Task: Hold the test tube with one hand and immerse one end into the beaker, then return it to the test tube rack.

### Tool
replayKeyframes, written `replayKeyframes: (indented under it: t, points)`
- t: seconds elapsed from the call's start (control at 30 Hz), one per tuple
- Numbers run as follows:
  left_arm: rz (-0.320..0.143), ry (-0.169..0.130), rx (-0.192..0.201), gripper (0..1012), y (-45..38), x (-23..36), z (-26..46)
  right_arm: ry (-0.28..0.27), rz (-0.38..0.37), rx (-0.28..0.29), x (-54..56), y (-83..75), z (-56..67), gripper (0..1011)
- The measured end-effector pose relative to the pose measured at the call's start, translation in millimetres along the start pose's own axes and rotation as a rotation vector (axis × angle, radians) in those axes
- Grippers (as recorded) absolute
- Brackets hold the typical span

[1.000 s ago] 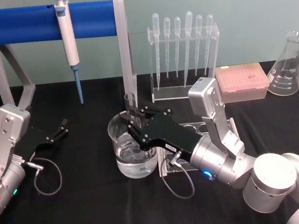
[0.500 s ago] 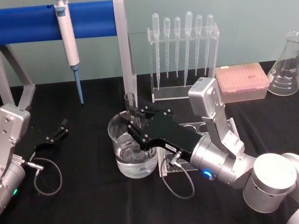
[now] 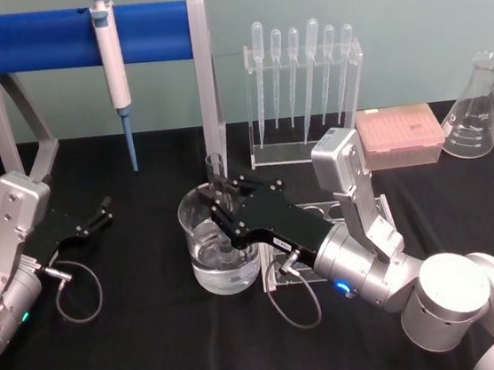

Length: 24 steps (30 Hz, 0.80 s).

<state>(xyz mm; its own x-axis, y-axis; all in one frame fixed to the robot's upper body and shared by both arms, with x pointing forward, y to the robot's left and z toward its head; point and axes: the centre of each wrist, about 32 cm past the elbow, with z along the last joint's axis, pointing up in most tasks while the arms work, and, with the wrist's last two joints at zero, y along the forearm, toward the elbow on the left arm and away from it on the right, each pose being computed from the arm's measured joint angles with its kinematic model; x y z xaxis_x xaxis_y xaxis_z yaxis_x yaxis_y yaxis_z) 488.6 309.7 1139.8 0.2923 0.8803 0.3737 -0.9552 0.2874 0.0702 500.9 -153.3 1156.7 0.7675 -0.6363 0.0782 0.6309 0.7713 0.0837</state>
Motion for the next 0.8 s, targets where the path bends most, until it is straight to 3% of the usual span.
replayKeyframes:
  t: [0.8]
  points:
    - [0.0,0.0,0.0,1000,0.0,0.0,0.0,0.0,0.0,0.0,0.0,0.0,0.0,227]
